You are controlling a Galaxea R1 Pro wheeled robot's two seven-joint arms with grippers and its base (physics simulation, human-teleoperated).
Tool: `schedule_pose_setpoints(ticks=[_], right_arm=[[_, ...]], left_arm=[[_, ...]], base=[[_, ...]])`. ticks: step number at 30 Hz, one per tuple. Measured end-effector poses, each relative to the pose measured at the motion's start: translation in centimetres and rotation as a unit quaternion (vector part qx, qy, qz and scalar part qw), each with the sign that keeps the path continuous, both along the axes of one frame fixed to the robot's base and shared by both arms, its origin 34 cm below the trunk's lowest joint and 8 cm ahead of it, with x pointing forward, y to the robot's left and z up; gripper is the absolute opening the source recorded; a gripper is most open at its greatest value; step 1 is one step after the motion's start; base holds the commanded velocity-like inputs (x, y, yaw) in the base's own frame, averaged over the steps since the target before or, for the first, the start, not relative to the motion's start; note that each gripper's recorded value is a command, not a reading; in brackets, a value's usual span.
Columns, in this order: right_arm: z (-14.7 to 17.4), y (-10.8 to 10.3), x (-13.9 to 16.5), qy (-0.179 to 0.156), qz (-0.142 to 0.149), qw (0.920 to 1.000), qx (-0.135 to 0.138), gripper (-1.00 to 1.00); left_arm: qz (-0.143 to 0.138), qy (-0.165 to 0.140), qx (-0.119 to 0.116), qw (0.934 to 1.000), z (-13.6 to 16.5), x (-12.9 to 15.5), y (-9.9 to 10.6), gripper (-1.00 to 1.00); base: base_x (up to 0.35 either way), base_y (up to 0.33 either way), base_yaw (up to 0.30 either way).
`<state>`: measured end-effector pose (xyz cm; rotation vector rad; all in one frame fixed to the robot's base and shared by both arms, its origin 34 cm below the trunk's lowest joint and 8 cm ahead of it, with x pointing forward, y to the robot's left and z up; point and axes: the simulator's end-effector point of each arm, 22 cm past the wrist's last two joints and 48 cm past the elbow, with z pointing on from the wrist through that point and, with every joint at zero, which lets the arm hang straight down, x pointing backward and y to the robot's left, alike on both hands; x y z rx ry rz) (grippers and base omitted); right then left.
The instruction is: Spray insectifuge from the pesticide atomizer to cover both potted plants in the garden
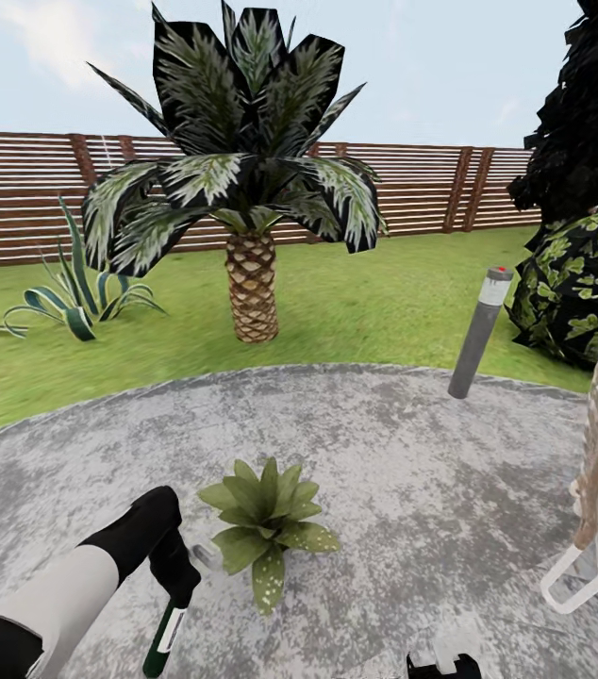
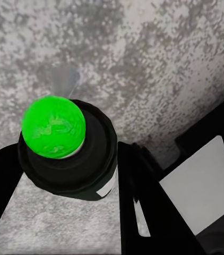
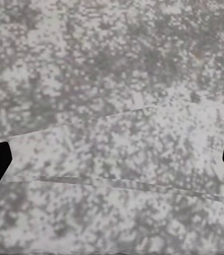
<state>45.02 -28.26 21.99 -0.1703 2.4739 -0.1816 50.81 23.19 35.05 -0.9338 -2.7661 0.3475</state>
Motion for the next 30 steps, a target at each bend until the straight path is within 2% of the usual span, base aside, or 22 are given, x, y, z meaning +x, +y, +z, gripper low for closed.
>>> schedule_pose_setpoints(ticks=[6,10,14,16,21,24,26,30], right_arm=[[0.0,0.0,0.0,0.0,0.0,1.0,0.0,1.0],[0.0,0.0,0.0,0.0,0.0,1.0,0.0,1.0],[0.0,0.0,0.0,0.0,0.0,1.0,0.0,1.0],[0.0,0.0,0.0,0.0,0.0,1.0,0.0,1.0],[0.0,0.0,0.0,0.0,0.0,1.0,0.0,1.0],[0.0,0.0,0.0,0.0,0.0,1.0,0.0,1.0],[0.0,0.0,0.0,0.0,0.0,1.0,0.0,1.0],[0.0,0.0,0.0,0.0,0.0,1.0,0.0,1.0]], left_arm=[[-0.001,0.004,-0.001,1.0,-0.2,-0.4,-0.3,-1.0],[0.0,0.006,0.001,1.0,-0.5,-0.7,0.0,-1.0],[0.001,0.007,0.01,0.9999,-0.8,-1.0,0.9,-1.0],[0.001,0.005,0.007,1.0,-0.7,-0.9,0.6,-1.0],[-0.006,-0.008,-0.008,0.9999,0.0,0.3,-1.8,-1.0],[-0.002,-0.009,0.023,0.9997,-1.1,-0.4,1.0,-1.0],[0.004,0.006,0.033,0.9994,-2.1,-2.1,2.7,-1.0],[0.008,0.022,0.027,0.9994,-2.7,-3.6,2.7,-1.0]], base=[[0.0,0.301,-0.3],[0.0,0.057,-0.258],[0.0,0.005,-0.039],[0.0,0.001,-0.005],[0.0,0.0,0.0],[0.0,0.0,0.0],[0.0,0.0,0.0],[0.0,0.0,0.0]])
